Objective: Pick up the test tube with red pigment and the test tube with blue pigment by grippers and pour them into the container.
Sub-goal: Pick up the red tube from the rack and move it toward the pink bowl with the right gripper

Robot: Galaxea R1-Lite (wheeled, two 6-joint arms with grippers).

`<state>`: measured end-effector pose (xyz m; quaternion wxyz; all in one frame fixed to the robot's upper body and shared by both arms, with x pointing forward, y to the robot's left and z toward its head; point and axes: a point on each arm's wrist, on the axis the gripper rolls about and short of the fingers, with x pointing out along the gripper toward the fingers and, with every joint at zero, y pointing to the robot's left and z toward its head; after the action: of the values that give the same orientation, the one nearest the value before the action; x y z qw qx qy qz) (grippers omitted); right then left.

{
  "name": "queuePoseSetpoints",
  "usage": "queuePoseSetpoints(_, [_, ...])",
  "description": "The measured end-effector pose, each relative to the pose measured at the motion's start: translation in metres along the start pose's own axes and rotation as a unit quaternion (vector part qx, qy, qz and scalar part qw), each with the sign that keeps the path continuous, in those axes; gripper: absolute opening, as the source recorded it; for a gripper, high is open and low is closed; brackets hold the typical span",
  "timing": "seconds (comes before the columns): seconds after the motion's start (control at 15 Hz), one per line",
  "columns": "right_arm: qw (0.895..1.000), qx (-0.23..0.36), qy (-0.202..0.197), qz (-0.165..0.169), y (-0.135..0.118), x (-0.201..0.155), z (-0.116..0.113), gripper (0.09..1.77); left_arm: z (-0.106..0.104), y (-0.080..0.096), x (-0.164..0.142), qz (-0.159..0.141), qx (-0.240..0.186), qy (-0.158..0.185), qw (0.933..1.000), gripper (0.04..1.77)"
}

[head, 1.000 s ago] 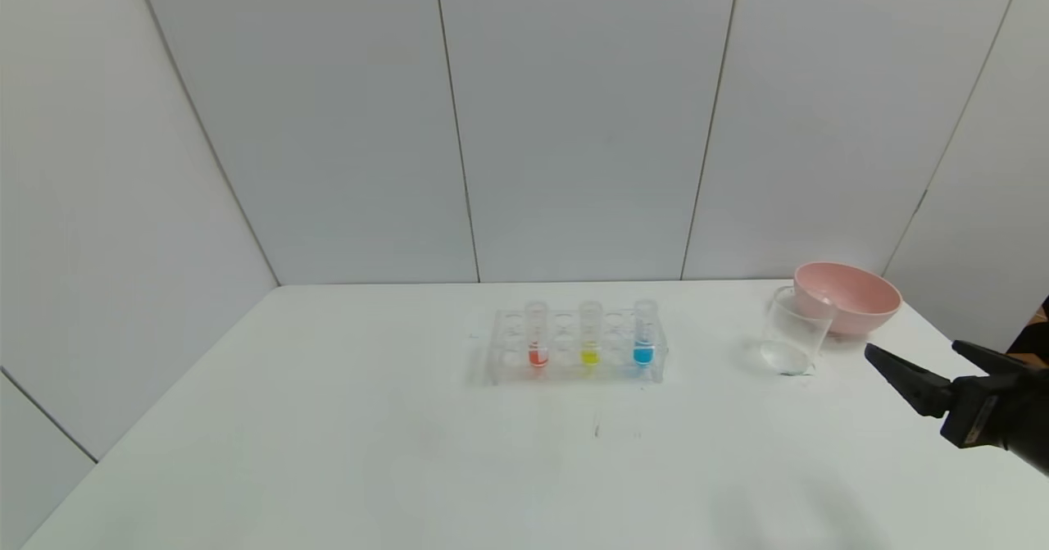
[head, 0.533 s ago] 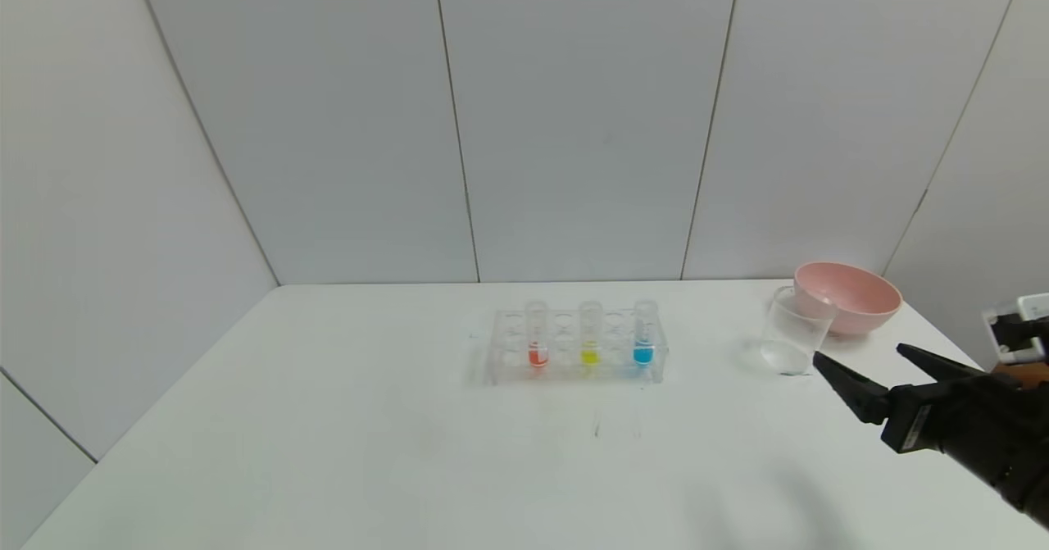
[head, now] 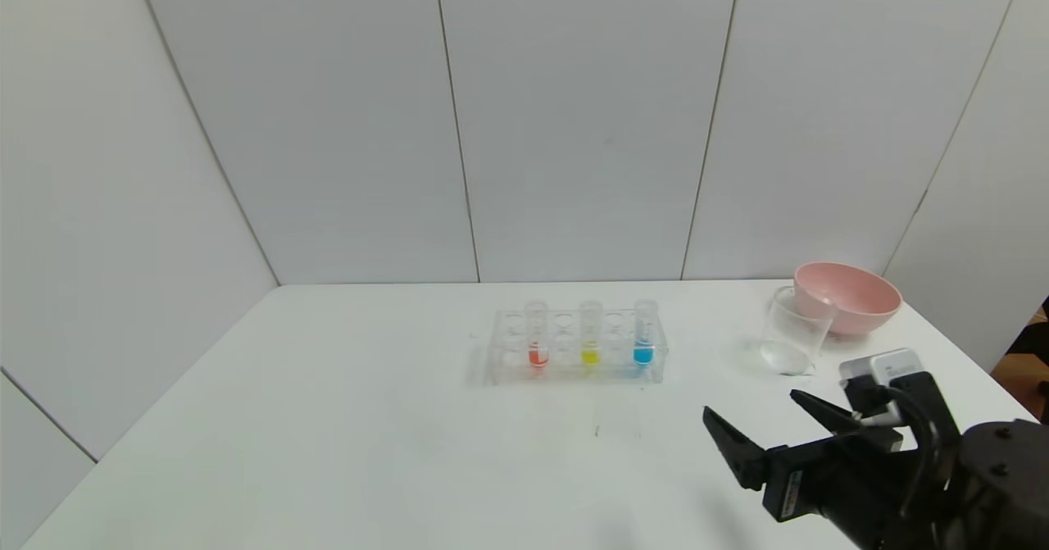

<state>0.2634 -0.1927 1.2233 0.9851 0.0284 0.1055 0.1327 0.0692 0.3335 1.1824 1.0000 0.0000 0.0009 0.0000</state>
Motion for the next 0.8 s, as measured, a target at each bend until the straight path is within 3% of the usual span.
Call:
queuePoseSetpoints(0.4, [0.998,-0.005,-0.019,0.068,0.080,0.010,-0.013,1.71,0.000,0.000,0.000,0.000,0.000,0.000,1.0000,1.76])
queuePoseSetpoints(0.8, [0.996,-0.013,-0.017,0.086,0.126,0.044,-0.032,1.71,0.000,0.000,0.000,0.000,0.000,0.000,1.0000,1.76])
